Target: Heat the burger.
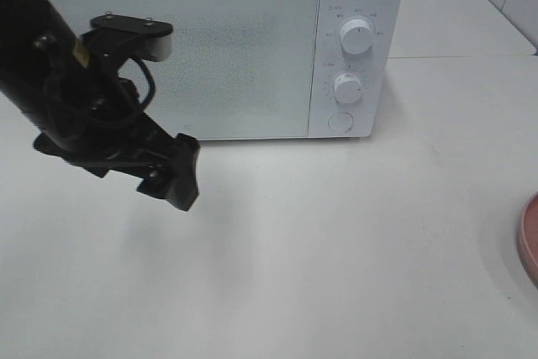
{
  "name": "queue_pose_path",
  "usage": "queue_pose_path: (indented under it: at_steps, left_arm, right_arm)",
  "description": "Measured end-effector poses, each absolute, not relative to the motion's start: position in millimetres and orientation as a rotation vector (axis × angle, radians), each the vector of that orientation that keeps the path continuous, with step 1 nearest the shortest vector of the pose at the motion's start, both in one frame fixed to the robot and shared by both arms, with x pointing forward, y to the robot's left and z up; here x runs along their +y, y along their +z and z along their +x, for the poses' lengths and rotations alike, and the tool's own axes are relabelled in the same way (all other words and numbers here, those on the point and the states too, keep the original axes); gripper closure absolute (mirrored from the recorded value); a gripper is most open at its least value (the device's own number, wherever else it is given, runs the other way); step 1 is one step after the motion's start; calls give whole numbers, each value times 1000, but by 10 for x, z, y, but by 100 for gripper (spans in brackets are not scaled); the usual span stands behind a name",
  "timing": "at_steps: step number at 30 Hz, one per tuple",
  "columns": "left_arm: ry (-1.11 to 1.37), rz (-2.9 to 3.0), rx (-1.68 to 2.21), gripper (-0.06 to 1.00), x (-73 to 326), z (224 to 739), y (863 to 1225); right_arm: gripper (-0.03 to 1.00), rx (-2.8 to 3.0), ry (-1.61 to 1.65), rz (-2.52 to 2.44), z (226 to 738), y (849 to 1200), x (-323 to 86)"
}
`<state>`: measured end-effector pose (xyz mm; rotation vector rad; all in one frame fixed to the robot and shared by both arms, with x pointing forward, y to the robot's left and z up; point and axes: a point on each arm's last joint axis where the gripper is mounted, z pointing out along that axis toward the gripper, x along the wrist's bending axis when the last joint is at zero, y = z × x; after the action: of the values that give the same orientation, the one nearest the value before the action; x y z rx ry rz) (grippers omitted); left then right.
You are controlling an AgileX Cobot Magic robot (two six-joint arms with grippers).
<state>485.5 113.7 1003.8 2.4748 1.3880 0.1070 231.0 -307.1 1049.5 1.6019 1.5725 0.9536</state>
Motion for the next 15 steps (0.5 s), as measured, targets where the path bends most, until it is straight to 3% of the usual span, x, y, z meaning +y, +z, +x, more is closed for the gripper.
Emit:
queue_pose_path:
  at_steps: [3,15]
  left_arm:
    - [102,2473,1423,-4,1212,4881,10048]
    - [154,2228,1860,-4,2415,4965,10212]
  right_arm:
    - [24,1572,954,1602,2310,10495,-3071]
    - [24,1572,954,1602,2310,10495,-3071]
